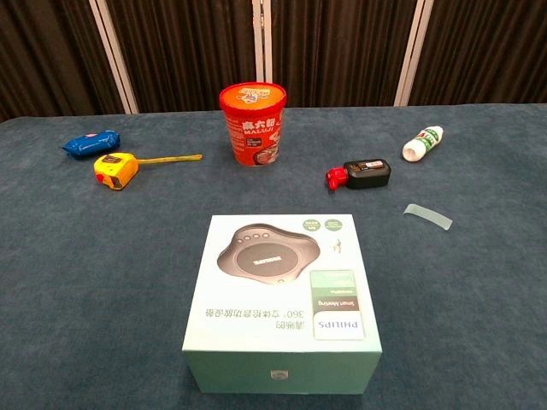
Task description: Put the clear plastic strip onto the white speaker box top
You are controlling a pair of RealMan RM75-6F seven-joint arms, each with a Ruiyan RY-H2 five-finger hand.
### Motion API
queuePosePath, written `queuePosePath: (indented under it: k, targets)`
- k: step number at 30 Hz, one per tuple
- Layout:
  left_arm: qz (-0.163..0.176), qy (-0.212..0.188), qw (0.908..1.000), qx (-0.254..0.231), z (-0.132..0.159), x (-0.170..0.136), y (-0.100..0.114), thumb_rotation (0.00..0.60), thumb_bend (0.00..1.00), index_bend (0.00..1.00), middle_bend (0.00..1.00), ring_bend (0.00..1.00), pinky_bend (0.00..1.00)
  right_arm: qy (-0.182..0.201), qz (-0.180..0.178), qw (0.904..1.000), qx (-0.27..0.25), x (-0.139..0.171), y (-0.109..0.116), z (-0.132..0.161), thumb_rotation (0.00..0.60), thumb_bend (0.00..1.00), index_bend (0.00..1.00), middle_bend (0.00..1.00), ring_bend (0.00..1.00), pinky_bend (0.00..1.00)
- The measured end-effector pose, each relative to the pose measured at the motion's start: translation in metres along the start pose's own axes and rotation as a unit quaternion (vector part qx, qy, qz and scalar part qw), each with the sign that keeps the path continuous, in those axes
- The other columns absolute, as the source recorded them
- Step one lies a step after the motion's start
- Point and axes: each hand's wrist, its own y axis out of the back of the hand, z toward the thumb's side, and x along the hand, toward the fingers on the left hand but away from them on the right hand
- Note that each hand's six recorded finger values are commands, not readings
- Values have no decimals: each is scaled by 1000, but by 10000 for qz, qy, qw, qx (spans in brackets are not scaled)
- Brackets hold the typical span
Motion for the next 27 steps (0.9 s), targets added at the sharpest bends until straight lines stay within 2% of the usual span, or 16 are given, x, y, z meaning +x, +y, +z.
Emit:
queuePosePath:
  k: [8, 12, 16, 19, 21, 25, 27]
  targets:
    - [-5, 3, 10000, 30, 1, -1, 0, 600, 0, 0, 0, 0, 0, -27, 99, 9999, -19, 0, -3, 0, 600, 0, 0, 0, 0, 0]
    - [16, 44, 10000, 21, 0, 0, 0, 600, 0, 0, 0, 0, 0, -39, 256, 9996, -110, -4, -8, 2, 600, 0, 26, 0, 0, 0]
    - [22, 69, 10000, -7, 0, 1, 0, 600, 0, 0, 0, 0, 0, 23, 471, 9988, -119, -21, -13, 6, 600, 0, 125, 0, 0, 0]
    - [4, 90, 10000, 43, 0, 1, -2, 600, 0, 0, 0, 0, 0, 99, 709, 9974, -96, -41, -18, 13, 600, 0, 244, 0, 0, 0]
    - [-45, 117, 9999, 99, 0, 3, -6, 600, 0, 0, 0, 0, 0, 163, 896, 9958, -96, -60, -23, 20, 600, 28, 287, 0, 0, 0]
    - [-131, 161, 9996, 198, 0, 5, -13, 600, 0, 0, 0, 0, 0, 240, 1252, 9918, -91, -99, -32, 38, 600, 188, 317, 0, 0, 0]
    - [-166, 180, 9994, 226, -1, 7, -17, 600, 0, 0, 0, 0, 0, 180, 1436, 9894, -134, -116, -40, 45, 600, 237, 322, 0, 0, 0]
